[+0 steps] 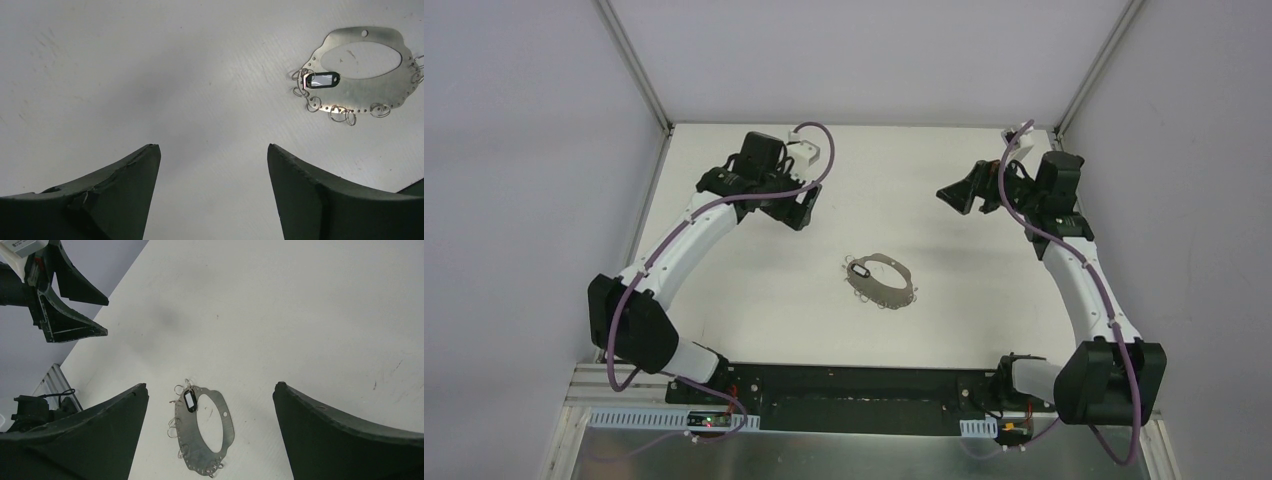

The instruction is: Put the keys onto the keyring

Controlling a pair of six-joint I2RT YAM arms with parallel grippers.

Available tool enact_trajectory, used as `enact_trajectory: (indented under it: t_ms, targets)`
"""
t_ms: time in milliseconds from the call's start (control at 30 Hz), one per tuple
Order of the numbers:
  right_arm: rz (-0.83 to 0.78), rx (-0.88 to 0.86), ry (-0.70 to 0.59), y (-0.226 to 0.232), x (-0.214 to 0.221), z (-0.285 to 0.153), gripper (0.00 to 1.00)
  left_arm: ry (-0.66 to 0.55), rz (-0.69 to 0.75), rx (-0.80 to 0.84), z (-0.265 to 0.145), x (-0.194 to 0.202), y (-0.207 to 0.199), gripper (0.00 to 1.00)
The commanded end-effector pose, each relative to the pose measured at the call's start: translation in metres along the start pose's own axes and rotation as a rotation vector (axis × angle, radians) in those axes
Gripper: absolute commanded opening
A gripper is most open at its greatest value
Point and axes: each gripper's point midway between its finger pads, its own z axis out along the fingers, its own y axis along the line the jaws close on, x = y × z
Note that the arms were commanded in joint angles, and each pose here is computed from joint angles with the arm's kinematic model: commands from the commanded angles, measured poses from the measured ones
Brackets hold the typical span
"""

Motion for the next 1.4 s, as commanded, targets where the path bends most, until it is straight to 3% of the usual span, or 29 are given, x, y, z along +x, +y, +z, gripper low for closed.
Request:
enact_trajectory:
  t_ms: [0, 333, 433, 700, 1100, 1367]
  targets:
    - [-0.108, -0.032, -0.016, 0.017, 0.001, -0.013, 1.00, -0.031, -0.068, 0.025, -0.018, 0.010, 0.001, 0.81]
    - [-0.244, -0.142, 0.181, 0.058, 0.071, 0.007, 1.00, -0.141, 0.012, -0.001, -0.052, 0.032, 0.001, 0.89]
    - [-0.272, -0.165, 0.145, 0.072, 0.071, 0.007, 1.00, -0.201, -0.002, -0.080, -0.065, 0.041, 0.015, 0.99]
    - [-0.334, -0.128, 0.104, 0.078, 0.055, -0.007, 1.00, -0.280, 0.003, -0.255, -0.102, 0.056, 0.036, 0.99]
    - [-0.236, 0.009, 0.038, 0.057, 0.041, -0.019, 1.00, -0.438, -0.119, -0.414, -0.128, 0.045, 0.058, 0.99]
    - [-0.122, 0.170, -0.074, 0.030, 0.025, -0.041, 1.00, -0.548, -0.173, -0.390, -0.127, 0.038, 0.056, 0.99]
